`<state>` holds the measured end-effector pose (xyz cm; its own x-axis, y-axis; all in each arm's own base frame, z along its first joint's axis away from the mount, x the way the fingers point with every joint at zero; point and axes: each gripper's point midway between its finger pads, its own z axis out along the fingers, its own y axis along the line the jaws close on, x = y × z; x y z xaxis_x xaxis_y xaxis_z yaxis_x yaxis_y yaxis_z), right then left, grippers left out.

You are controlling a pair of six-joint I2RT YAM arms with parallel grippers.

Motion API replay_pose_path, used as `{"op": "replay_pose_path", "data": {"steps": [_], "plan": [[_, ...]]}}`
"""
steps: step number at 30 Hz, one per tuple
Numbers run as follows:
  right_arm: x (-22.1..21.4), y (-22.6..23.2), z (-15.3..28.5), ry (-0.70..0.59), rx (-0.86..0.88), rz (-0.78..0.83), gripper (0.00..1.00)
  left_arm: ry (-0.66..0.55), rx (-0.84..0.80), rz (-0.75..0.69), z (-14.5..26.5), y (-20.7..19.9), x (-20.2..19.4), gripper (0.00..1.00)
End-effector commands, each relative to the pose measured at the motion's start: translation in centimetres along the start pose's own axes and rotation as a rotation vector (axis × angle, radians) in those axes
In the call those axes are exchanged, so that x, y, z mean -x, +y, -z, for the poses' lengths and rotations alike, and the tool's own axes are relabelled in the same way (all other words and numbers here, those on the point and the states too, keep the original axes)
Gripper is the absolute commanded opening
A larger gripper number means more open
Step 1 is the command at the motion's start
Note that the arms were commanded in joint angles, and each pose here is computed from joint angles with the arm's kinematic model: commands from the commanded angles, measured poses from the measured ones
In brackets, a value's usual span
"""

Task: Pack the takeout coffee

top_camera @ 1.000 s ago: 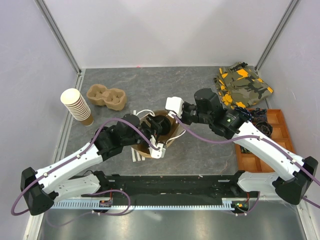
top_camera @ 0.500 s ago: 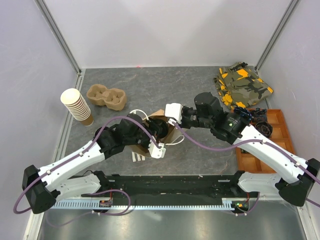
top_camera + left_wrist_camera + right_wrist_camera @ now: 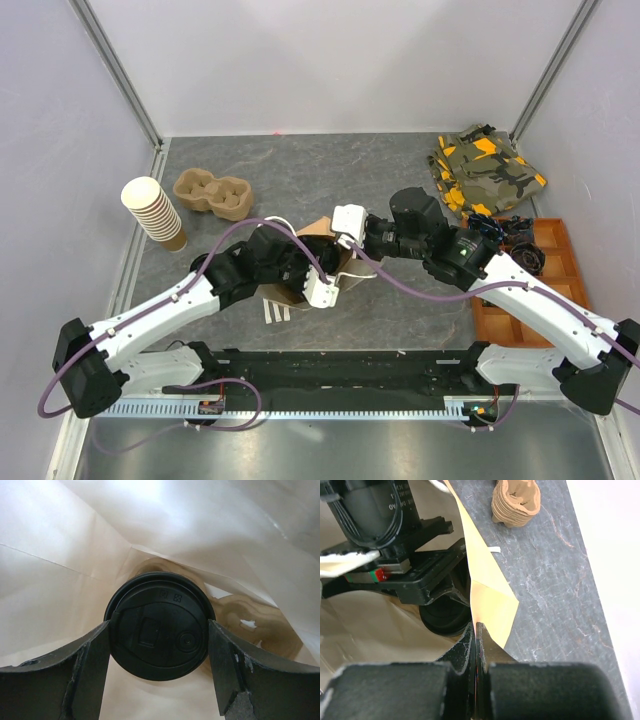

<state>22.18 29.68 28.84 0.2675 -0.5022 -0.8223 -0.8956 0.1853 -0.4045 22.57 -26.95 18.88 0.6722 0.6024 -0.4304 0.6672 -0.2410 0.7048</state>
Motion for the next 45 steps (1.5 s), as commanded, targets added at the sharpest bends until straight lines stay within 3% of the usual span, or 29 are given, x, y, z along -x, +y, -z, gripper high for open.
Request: {"op": "replay_pose_path", "data": {"steps": [1, 21, 30, 41, 43, 45], "plan": [[2.0, 0.2, 0.6, -0.072, -0.006, -0.049, 0.0, -0.019, 0.036, 0.044, -0.8, 0.7, 0.0, 0.18], [1.4, -0.2, 0.5, -0.052, -0.054, -0.152, 0.0, 0.072, -0.194, 0.097, -4.3, -3.8, -4.6, 0.19], [-1.9, -1.9, 0.1, 0.1, -0.161, -0.31, 0.0, 0.094, -0.35, 0.149, -4.9, -5.8, -5.8, 0.19], [-4.2, -2.1, 1.1, 0.183, -0.193, -0.502, 0.0, 0.096, -0.471, 0.204, -5.1, -6.6, -5.9, 0.2], [-4.5, -2.5, 1.2, 0.191, -0.206, -0.516, 0.12, 0.098, -0.479, 0.22, -5.3, -6.4, -6.0, 0.21], [-5.3, -3.0, 1.2, 0.21, -0.222, -0.545, 0.14, 0.105, -0.491, 0.235, -5.7, -6.5, -6.4, 0.21]]}}
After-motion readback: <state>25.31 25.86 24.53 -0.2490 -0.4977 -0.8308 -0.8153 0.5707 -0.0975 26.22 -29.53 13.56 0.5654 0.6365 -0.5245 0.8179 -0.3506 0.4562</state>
